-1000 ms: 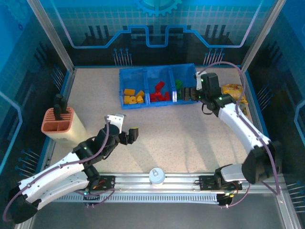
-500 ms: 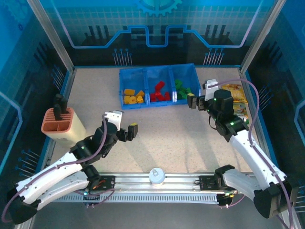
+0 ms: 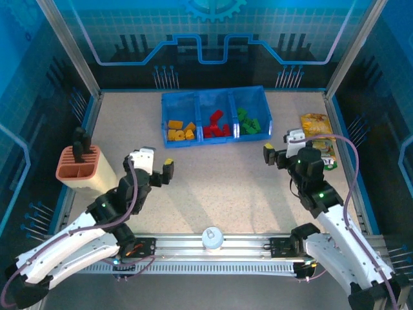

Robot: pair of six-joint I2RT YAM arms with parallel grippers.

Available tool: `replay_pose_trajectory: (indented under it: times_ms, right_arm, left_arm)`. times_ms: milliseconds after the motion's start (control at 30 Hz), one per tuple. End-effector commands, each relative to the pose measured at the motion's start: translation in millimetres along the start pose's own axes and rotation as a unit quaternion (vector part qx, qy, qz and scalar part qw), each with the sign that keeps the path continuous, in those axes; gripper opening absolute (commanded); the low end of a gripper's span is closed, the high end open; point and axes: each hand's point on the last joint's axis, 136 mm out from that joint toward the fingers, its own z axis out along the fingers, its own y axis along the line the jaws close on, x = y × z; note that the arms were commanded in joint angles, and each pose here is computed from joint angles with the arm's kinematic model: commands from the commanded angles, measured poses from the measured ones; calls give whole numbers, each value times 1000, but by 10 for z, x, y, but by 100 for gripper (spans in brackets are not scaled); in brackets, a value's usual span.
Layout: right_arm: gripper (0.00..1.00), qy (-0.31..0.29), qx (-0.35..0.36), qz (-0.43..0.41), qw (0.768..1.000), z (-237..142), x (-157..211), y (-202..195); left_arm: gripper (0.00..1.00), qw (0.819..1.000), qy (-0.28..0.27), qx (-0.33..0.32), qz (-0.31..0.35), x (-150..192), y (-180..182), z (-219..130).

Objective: Sort the legos into containers by color
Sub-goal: Reset both arms

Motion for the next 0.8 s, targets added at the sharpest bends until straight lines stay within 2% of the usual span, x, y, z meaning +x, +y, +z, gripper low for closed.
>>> replay_pose_trajectory:
  times_ms: [0, 167, 333, 500, 767]
  right_arm:
    - [100, -12, 20, -12, 1000, -69, 149, -69]
    - [100, -35, 23, 9, 999, -202, 362, -108]
    - [100, -1, 68, 25, 997, -286, 628, -273]
    - [100, 30, 113, 44, 992, -309, 849, -421]
    - [100, 34, 115, 35, 992, -291, 1038, -420]
  left_arm:
    - [99, 996, -27, -78, 29, -22, 290, -41]
    - [99, 987, -27, -150, 44, 120, 526, -51]
    - [99, 979, -14, -196, 58, 309, 663, -45]
    - [99, 979, -13, -198, 55, 472, 658, 5]
    - [99, 978, 6, -202, 59, 777, 689, 44]
